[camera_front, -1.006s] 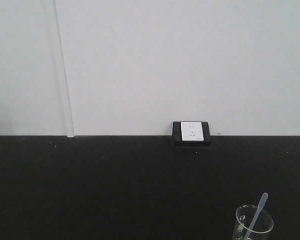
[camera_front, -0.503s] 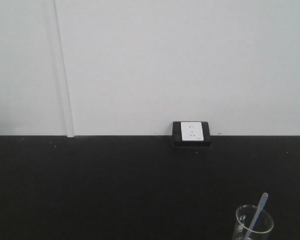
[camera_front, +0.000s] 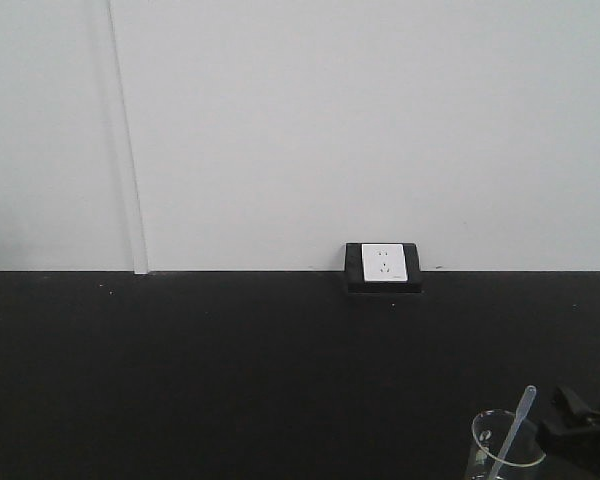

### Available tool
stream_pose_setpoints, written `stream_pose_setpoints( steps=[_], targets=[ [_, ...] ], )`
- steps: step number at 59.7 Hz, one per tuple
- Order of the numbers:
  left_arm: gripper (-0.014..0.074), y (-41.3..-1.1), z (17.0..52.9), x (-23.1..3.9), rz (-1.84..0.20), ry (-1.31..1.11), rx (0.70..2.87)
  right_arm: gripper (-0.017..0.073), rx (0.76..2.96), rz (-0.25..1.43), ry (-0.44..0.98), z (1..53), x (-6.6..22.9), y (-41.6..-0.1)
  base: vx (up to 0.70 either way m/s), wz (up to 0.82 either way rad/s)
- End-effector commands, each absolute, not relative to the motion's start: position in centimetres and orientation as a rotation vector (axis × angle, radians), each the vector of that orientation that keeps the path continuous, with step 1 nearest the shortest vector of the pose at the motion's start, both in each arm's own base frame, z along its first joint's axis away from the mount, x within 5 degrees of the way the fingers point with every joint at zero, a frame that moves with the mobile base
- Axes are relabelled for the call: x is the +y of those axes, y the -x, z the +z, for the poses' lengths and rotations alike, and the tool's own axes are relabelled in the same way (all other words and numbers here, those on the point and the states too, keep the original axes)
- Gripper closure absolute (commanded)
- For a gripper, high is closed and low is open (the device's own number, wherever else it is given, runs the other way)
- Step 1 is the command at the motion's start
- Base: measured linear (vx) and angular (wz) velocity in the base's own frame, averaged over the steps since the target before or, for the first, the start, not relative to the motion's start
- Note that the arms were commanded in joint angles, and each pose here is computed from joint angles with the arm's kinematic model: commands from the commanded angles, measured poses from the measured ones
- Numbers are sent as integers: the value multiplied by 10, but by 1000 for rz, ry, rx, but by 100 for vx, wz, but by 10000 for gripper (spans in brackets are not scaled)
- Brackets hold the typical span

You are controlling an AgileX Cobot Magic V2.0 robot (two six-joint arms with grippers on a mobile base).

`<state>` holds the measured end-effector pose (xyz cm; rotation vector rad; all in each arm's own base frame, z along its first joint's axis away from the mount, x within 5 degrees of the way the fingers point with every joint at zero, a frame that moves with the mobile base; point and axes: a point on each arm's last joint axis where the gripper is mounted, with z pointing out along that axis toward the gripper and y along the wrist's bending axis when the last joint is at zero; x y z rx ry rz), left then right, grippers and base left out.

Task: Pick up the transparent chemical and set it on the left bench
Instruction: 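Grasp the transparent dropper pipette with the right gripper and lift it out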

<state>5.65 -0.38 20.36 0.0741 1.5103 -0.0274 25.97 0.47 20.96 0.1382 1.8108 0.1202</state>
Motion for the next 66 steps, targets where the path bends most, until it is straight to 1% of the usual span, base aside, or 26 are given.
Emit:
stream_pose_setpoints(
  steps=[1,9,21,26,32,38,43,48,52,60,66],
  targets=[
    [597,-55,206,-4,-35,-64,1429,74,1670,166,-94,232,8,-282,0,0],
    [597,-55,206,-4,-35,-64,1429,68,1695,244,-175,226,9,-304,0,0],
    [597,-55,206,-4,-35,-64,1429,67,1777,237,-184,214,10,-334,0,0],
    [597,-55,206,-4,-35,-64,1429,67,1835,227,-192,208,10,-340,0,0],
    [597,-55,206,-4,-35,-64,1429,67,1848,225,-194,208,10,-341,0,0],
    [597,-55,206,-4,-35,-64,1429,87,1850,225,-194,207,10,-341,0,-1],
    [597,-55,206,-4,-35,-64,1429,135,1870,231,-210,206,9,-341,0,0],
    [597,-55,206,-4,-35,-64,1429,210,1890,251,-239,204,10,-340,0,0],
    [597,-55,206,-4,-35,-64,1429,276,1892,253,-234,204,10,-340,0,0],
    [597,-55,206,-4,-35,-64,1429,405,1858,250,-189,209,11,-340,0,0],
    [597,-55,206,-4,-35,-64,1429,487,1808,254,-121,217,14,-340,0,0]
  ],
)
